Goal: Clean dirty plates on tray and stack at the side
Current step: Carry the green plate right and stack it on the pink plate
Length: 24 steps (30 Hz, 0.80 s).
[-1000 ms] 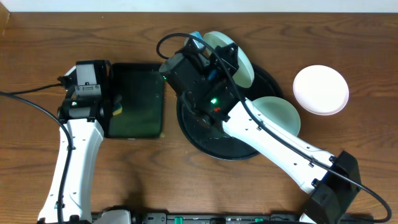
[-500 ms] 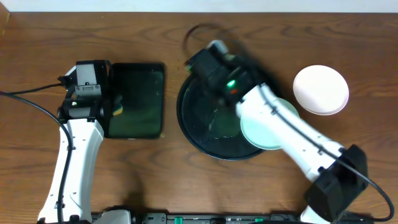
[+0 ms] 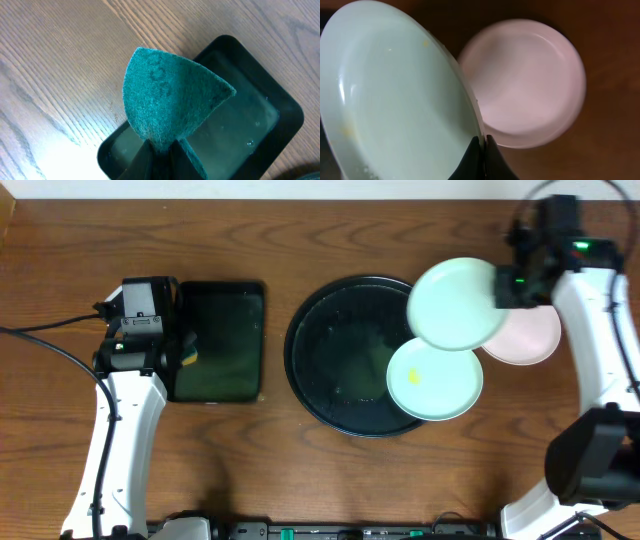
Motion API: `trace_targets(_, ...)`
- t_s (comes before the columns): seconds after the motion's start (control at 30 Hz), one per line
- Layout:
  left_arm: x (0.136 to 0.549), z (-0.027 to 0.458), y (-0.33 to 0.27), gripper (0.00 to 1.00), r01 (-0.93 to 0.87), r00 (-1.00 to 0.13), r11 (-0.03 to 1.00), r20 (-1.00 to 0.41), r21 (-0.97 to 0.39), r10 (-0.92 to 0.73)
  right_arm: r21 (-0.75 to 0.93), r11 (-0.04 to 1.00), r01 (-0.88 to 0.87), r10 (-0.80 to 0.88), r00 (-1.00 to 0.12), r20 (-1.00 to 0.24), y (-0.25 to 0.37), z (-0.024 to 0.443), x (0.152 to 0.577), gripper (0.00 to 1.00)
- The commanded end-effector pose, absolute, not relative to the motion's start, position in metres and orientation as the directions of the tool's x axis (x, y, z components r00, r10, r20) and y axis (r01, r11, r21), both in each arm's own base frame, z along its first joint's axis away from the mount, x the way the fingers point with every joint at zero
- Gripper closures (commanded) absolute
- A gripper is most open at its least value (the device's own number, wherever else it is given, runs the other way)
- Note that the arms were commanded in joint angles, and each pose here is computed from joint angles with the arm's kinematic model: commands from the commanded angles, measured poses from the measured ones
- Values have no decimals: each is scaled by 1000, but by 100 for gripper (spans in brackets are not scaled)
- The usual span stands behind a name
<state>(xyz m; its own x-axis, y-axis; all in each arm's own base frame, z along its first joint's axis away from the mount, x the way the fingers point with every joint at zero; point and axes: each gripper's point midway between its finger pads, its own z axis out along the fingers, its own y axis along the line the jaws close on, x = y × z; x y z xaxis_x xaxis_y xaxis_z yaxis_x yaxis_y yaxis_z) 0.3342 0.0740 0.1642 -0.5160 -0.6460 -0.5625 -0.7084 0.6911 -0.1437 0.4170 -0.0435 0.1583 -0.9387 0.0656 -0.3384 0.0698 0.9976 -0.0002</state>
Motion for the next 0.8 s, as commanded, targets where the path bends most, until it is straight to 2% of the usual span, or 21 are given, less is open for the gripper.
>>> trace_targets(0.0, 334, 165, 77, 92, -706, -522, 696, -569, -129, -635, 64, 988, 141, 154, -928, -340, -78, 158, 404, 99)
trace_targets(0.17, 334, 165, 77, 92, -706, -522, 696, -569, -129, -635, 109, 933, 343, 360, -877, -318, -140, 131, 382, 99)
trace_targets(0.3, 334, 164, 77, 92, -706, -523, 696, -569, -129, -635, 145, 884, 445, 467, -826, -315, -164, 110, 372, 99)
trace_targets(0.67, 334, 164, 77, 92, -706, -522, 696, -569, -129, -635, 188, 824, 534, 562, -731, -387, -180, 82, 387, 98)
trace_targets(0.7, 334, 165, 77, 92, -706, -522, 697, -570, -129, -635, 190, 823, 535, 563, -730, -386, -179, 79, 390, 95)
trace_targets(0.77, 334, 165, 77, 92, -705, -521, 697, -571, -131, -635, 192, 825, 532, 562, -734, -382, -177, 74, 393, 77)
